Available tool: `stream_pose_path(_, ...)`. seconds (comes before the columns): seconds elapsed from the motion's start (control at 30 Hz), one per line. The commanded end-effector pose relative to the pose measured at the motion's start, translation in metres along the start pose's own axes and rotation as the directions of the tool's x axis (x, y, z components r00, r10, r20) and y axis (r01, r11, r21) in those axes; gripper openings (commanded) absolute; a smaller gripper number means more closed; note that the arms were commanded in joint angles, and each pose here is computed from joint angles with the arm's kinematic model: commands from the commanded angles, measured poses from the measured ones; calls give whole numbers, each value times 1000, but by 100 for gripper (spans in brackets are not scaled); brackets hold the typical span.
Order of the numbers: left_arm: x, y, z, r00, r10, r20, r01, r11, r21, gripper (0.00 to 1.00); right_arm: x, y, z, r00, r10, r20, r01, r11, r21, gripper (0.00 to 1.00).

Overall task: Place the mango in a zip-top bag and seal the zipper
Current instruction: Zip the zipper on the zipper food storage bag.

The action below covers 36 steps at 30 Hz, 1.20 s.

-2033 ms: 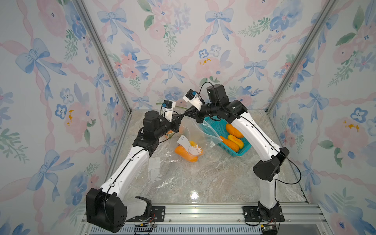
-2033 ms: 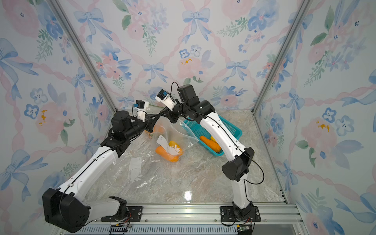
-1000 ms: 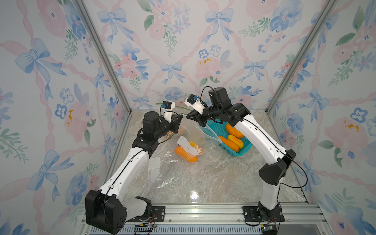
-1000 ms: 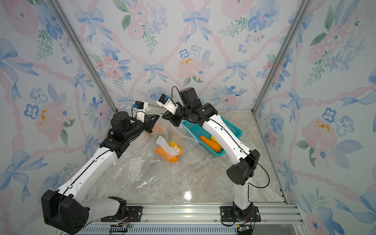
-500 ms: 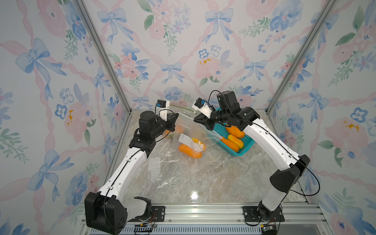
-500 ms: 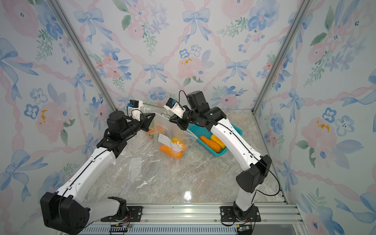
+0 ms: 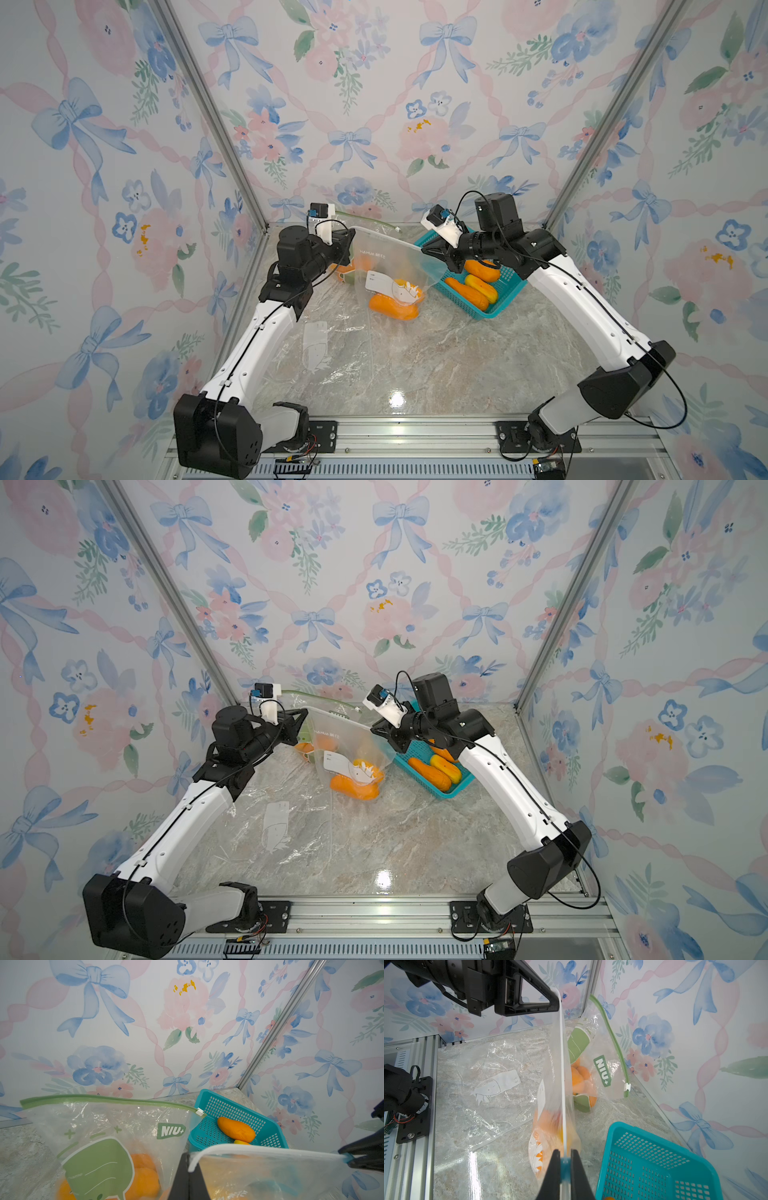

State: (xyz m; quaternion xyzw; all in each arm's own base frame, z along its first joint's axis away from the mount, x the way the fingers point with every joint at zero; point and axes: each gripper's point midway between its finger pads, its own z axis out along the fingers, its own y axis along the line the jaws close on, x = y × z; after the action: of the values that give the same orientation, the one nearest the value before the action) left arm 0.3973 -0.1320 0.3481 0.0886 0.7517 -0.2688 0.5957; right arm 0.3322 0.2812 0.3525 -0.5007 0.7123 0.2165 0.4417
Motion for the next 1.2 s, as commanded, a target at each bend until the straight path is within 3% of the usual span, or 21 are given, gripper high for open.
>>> stream_pose_path(0.0, -13, 30, -9, 998, -22, 62, 30, 992, -123, 0, 18, -3, -20, 999, 29, -42, -28, 999, 23, 0)
stream_pose_path(0.6, -11, 37, -12, 997, -40, 63, 49, 989, -137, 0, 31, -22, -23, 996, 73, -43, -70, 996, 59, 0)
stream_pose_path(0.93, -17, 34, -15, 995, -57, 81, 67, 989, -133, 0, 4, -28, -1, 990, 128, 52, -130, 991, 44, 0)
stream_pose_path(1.17, -28, 26, -24, 991, -71, 111, 83, 991, -109, 0, -16, -15, 16, 995, 84, 51, -86, 996, 29, 0)
